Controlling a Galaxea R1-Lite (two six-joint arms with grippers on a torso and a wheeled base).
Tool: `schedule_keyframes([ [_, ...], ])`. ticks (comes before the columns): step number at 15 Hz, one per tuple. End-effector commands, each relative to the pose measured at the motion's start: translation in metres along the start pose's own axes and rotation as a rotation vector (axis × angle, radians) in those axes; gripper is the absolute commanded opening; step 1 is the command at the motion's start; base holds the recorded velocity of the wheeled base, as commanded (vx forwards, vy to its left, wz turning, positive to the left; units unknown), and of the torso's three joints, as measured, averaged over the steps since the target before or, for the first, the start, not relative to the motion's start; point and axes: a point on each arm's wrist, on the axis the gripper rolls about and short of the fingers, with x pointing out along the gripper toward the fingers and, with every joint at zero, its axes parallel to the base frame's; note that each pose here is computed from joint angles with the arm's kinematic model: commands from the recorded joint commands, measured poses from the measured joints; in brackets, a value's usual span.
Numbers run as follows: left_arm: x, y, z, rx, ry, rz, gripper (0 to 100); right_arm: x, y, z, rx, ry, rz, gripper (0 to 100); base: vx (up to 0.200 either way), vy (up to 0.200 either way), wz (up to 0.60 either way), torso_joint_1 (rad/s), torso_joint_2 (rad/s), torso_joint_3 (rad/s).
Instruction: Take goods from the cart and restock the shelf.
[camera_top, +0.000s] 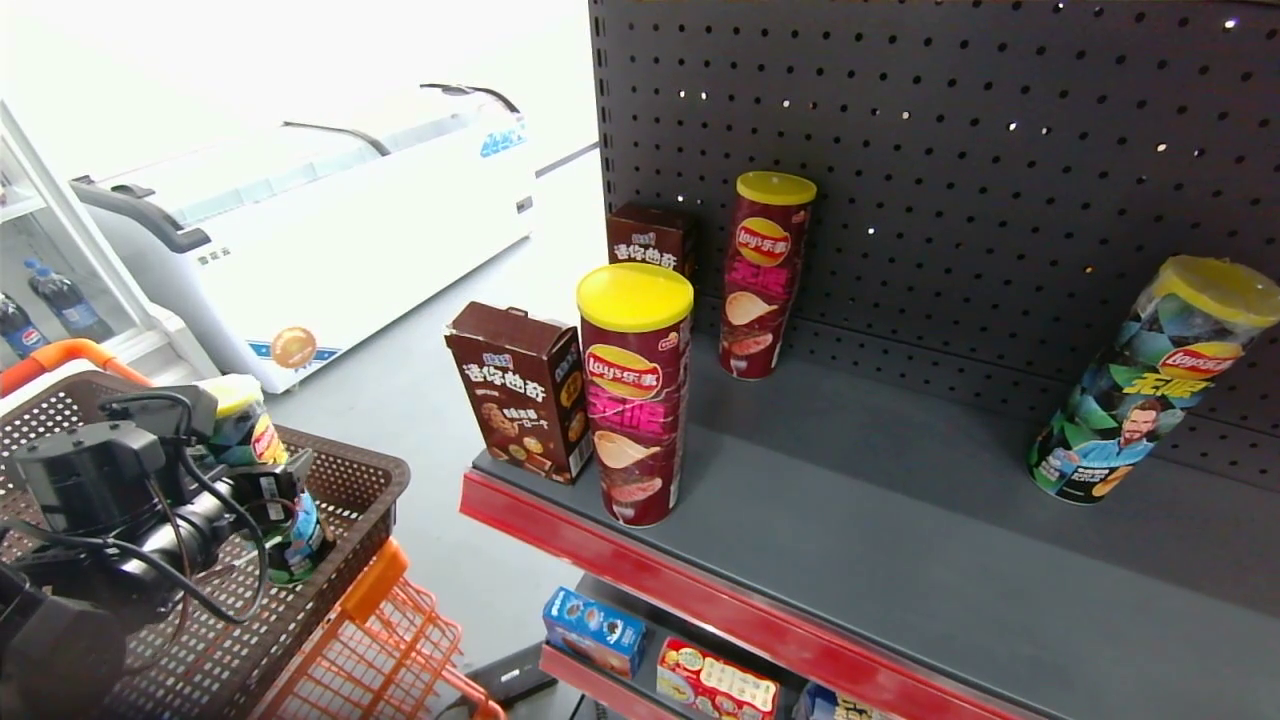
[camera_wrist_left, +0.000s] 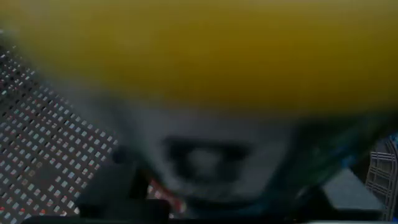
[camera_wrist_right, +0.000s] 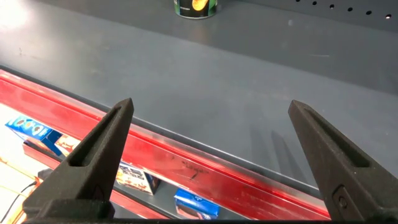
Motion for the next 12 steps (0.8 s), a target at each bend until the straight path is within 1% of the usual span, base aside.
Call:
schedule_keyframes([
  [1, 0.0, -0.001, 0.003, 0.003, -0.013, -0.004, 0, 0.0, 0.0, 0.0, -0.001, 0.001, 0.0, 100, 0.0, 0.0, 0.0, 0.0, 0.0, 0.0],
  [2, -0.003, -0.004, 0.008, 0.004, -0.035, -0.014, 0, 0.0, 0.0, 0.0, -0.001, 0.001, 0.0, 100, 0.0, 0.0, 0.0, 0.0, 0.0, 0.0],
  [3, -0.007, -0.005, 0.016, 0.005, -0.064, -0.016, 0, 0.0, 0.0, 0.0, -0.001, 0.001, 0.0, 100, 0.0, 0.0, 0.0, 0.0, 0.0, 0.0],
  [5, -0.021, -0.007, 0.035, 0.016, -0.129, -0.03, 0, 0.0, 0.0, 0.0, -0.001, 0.001, 0.0, 100, 0.0, 0.0, 0.0, 0.0, 0.0, 0.0],
  [6, -0.022, -0.006, 0.037, 0.017, -0.138, -0.03, 0, 0.0, 0.0, 0.0, -0.001, 0.003, 0.0, 100, 0.0, 0.0, 0.0, 0.0, 0.0, 0.0],
  [7, -0.039, -0.006, 0.058, 0.026, -0.193, -0.068, 0, 0.0, 0.0, 0.0, -0.001, 0.001, 0.0, 100, 0.0, 0.0, 0.0, 0.0, 0.0, 0.0],
  [8, -0.053, -0.006, 0.065, 0.049, -0.19, -0.088, 0, 0.0, 0.0, 0.0, -0.001, 0.001, 0.0, 100, 0.0, 0.0, 0.0, 0.0, 0.0, 0.0],
  [9, -0.062, -0.006, 0.068, 0.06, -0.182, -0.104, 0, 0.0, 0.0, 0.0, 0.001, 0.001, 0.0, 100, 0.0, 0.0, 0.0, 0.0, 0.0, 0.0],
  [10, -0.087, -0.009, 0.079, 0.069, -0.197, -0.164, 0, 0.0, 0.0, 0.0, -0.001, 0.001, 0.0, 100, 0.0, 0.0, 0.0, 0.0, 0.0, 0.0],
  [11, -0.095, -0.01, 0.083, 0.069, -0.217, -0.17, 0, 0.0, 0.0, 0.0, -0.001, 0.001, 0.0, 100, 0.0, 0.0, 0.0, 0.0, 0.0, 0.0],
  [12, -0.099, -0.011, 0.083, 0.07, -0.216, -0.183, 0, 0.0, 0.0, 0.0, -0.001, 0.001, 0.0, 100, 0.0, 0.0, 0.0, 0.0, 0.0, 0.0],
])
